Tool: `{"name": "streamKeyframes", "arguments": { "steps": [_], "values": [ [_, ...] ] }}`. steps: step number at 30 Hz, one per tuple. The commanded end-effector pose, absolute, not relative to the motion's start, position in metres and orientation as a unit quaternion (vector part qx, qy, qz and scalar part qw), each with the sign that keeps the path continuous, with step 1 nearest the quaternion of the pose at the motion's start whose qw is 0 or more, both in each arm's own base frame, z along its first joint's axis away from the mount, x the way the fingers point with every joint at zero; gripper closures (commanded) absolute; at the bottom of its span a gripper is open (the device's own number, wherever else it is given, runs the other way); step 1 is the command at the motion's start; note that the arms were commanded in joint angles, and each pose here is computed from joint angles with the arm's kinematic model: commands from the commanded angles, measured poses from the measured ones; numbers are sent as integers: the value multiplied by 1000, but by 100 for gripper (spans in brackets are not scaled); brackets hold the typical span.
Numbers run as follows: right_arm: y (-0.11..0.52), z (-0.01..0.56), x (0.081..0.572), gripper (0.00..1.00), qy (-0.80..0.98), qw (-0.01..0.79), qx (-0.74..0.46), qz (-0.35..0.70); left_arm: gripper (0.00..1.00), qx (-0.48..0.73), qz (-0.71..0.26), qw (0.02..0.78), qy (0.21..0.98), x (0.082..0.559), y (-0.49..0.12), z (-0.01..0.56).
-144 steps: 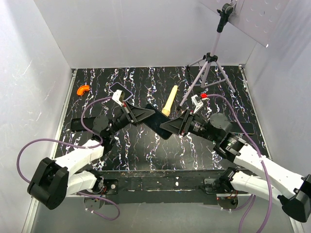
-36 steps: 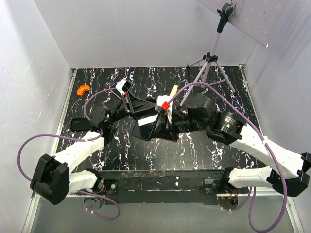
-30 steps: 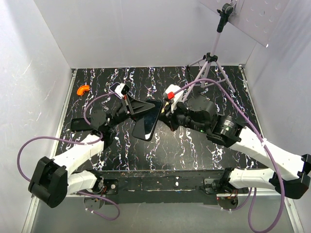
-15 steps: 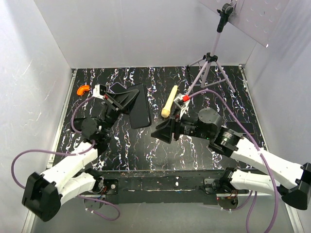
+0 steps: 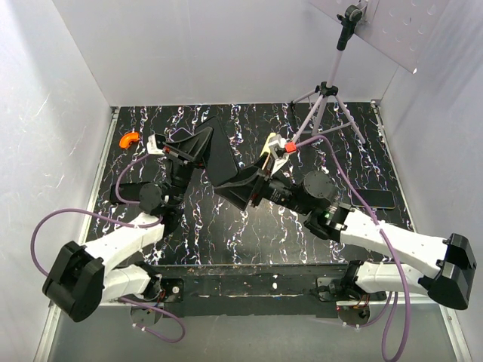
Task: Take the phone out of the phone case
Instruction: Remove the phone case from the phone.
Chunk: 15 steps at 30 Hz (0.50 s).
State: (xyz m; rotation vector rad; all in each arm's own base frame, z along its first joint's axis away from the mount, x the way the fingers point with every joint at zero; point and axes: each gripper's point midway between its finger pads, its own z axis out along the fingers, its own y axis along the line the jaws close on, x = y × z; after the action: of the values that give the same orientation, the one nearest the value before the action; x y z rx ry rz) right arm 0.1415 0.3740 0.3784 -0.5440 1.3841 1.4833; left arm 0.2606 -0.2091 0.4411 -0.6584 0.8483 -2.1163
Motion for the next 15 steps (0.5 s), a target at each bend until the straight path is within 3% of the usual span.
{"name": "streamKeyframes", "arguments": {
  "steps": [1, 15],
  "values": [
    [372, 416, 156, 34, 531, 546, -180, 623, 100, -238, -853, 395, 246, 249, -190, 477],
    [382, 399, 174, 62, 562, 554, -166, 591, 100, -237, -858, 394, 229, 253, -192, 479]
  ]
}}
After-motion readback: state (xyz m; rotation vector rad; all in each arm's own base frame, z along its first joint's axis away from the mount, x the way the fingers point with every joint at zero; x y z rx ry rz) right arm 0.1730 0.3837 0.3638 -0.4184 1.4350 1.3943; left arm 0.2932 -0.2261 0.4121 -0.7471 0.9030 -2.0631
